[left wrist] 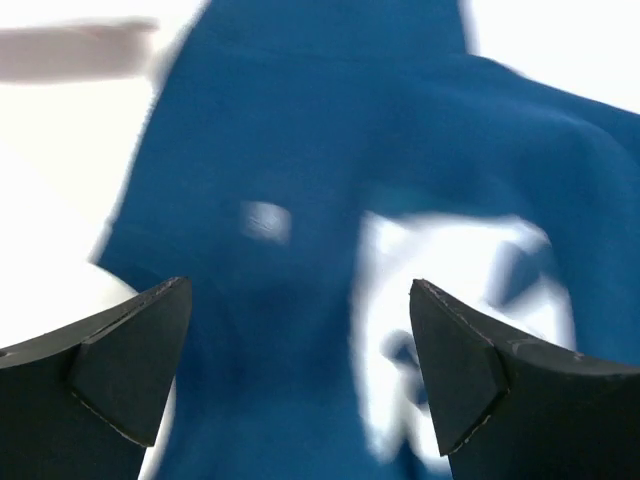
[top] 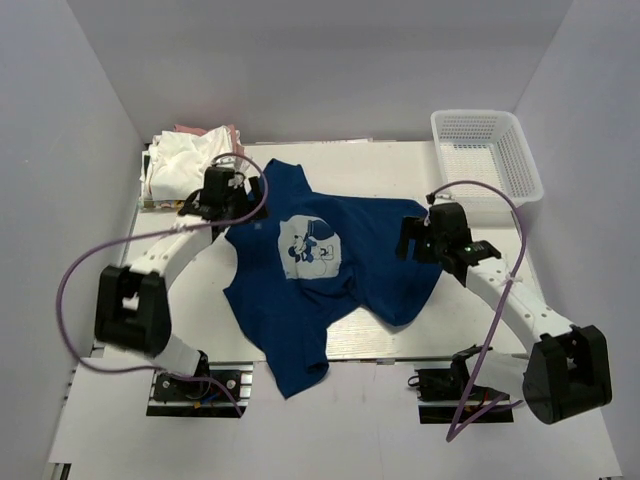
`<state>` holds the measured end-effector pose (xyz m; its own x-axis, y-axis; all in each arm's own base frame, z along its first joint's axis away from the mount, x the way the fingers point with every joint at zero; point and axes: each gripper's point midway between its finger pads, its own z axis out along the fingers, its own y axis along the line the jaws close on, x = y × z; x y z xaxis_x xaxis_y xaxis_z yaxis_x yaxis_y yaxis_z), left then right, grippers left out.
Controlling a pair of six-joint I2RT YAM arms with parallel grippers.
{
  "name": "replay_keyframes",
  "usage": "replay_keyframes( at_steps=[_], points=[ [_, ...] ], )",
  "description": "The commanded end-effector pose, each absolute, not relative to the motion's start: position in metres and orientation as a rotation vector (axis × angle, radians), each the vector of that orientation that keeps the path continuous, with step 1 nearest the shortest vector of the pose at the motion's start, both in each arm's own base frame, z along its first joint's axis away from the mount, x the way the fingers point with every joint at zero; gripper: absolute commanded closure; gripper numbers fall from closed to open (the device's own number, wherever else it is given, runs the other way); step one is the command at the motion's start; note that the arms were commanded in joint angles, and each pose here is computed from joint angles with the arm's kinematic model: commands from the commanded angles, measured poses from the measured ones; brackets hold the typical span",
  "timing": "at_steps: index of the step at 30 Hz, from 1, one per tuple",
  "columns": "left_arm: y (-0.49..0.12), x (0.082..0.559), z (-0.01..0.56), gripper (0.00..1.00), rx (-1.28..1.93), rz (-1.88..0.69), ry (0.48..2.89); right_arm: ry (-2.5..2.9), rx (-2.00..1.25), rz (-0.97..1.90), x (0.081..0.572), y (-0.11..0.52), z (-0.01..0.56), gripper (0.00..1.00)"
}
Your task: Fold and stack the t-shirts
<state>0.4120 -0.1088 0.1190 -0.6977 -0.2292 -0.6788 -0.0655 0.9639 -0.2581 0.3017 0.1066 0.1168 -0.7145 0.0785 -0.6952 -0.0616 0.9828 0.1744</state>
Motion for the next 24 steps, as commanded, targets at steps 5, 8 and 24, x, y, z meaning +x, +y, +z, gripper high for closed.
replay_keyframes(
  at_steps=[5, 8, 24],
  points=[
    [-0.154, 0.335, 0.095, 0.00, -0.143, -0.660, 2.350, 2.656, -0.185, 0.665, 0.199, 0.149, 0.052, 0.10],
    [-0.151, 0.311, 0.069, 0.00, -0.153, -0.642, 2.443, 2.659, -0.217, 0.799, 0.186, 0.165, 0.049, 0.10],
    [-0.129, 0.264, -0.009, 0.00, -0.292, -0.515, 2.660, 2.644, -0.051, 0.835, 0.185, 0.176, 0.044, 1.00]
  ],
)
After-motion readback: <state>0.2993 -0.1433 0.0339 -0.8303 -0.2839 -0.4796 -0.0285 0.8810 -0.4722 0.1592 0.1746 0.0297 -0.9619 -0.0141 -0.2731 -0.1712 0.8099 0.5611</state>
